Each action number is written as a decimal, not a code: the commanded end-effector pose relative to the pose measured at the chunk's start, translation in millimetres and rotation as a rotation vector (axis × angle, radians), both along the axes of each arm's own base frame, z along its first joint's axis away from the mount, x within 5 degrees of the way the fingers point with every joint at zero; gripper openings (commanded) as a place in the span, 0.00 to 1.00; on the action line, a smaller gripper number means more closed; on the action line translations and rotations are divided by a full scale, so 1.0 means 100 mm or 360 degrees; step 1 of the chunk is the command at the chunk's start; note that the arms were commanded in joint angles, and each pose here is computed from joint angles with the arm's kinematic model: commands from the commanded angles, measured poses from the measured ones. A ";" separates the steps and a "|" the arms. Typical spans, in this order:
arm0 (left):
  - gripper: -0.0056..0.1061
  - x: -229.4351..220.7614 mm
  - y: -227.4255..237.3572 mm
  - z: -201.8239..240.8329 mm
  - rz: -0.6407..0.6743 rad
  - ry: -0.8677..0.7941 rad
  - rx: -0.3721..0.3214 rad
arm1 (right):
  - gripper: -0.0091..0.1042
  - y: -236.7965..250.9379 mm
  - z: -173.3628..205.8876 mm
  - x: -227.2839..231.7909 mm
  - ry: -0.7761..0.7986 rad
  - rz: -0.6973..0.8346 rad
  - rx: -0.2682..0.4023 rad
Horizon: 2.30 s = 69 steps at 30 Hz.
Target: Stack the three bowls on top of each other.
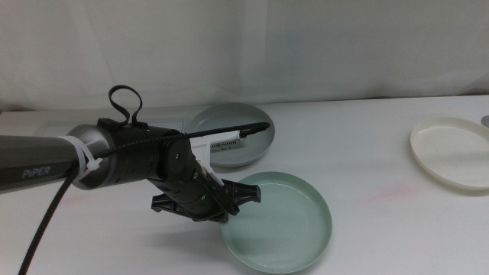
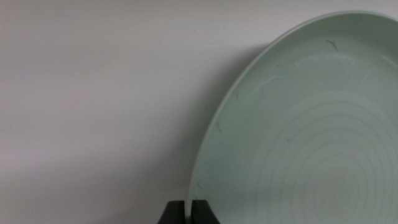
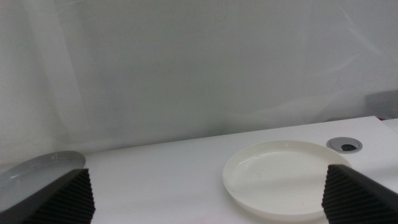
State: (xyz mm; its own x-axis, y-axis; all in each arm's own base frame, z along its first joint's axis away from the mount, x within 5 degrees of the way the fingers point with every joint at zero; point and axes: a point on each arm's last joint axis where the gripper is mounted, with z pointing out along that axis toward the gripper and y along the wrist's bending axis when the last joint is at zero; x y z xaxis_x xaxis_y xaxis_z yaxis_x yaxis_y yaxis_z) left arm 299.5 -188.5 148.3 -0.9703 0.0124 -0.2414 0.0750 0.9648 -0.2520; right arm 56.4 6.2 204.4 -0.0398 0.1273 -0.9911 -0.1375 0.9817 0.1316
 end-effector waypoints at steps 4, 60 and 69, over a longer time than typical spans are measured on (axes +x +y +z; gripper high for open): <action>0.03 0.03 -0.03 0.00 0.0007 -0.0038 -0.0017 | 0.99 0.00 -0.10 -0.01 -0.0011 -0.0004 -0.0020; 0.85 0.18 0.72 2.05 -0.0023 -0.0881 0.0364 | 0.99 0.00 -0.10 -0.01 -0.0013 -0.0004 -0.0026; 0.85 0.82 0.51 1.63 0.0022 -0.0667 0.0327 | 0.99 0.00 -0.10 -0.01 -0.0013 -0.0004 -0.0026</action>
State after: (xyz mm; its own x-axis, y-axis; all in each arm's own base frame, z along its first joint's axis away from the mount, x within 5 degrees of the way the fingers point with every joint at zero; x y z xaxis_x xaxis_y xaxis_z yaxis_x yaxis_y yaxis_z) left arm 372.2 -136.9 318.8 -0.7692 0.1207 -0.6275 0.1344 0.9906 0.0257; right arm 56.4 6.2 204.4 -0.0390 0.1223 -0.9917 -0.1375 0.9824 0.1266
